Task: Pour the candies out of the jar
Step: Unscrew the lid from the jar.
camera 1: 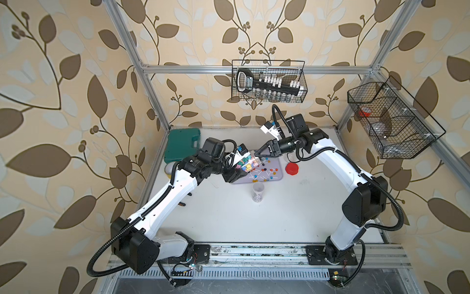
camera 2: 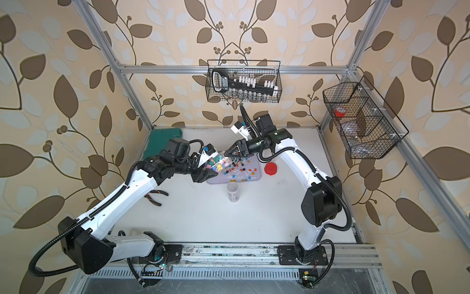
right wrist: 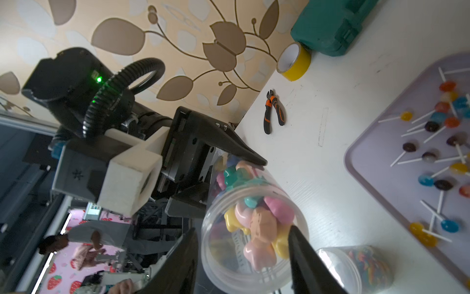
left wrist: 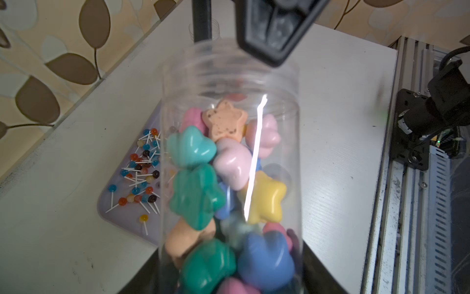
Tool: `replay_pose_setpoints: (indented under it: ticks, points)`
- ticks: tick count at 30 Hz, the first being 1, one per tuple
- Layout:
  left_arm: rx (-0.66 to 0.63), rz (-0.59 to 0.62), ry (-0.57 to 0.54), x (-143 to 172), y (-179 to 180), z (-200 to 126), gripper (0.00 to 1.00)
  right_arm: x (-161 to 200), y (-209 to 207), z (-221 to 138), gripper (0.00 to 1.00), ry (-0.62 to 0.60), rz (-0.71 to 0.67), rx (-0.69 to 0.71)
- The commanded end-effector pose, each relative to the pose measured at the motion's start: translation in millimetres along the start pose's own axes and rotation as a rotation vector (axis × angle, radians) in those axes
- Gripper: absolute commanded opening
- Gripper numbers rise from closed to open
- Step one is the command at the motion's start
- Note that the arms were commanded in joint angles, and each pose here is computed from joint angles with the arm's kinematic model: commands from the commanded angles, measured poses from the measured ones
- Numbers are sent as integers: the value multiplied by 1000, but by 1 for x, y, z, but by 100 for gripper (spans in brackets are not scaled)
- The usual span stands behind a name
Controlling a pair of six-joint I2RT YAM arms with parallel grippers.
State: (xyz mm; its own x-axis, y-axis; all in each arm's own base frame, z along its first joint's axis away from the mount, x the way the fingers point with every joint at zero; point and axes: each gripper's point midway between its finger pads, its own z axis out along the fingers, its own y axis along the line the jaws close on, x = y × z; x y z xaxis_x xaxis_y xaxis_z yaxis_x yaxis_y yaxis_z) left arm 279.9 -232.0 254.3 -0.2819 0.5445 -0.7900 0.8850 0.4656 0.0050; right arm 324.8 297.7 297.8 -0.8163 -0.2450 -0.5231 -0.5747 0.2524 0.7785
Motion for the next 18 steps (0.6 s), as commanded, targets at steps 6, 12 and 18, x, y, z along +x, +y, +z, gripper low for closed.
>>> replay_pose_setpoints:
  ticks: [6, 12, 18]
  points:
    - [13, 71, -178, -50, -4, -14, 56, 14, 16, 6, 56, -3, -144, -101]
    - [0, 79, -180, -51, -2, -16, 56, 0, 6, -3, 85, -44, -37, -43]
    - [-6, 86, -181, -51, -3, -19, 56, -10, 10, -8, 80, -44, 75, -66]
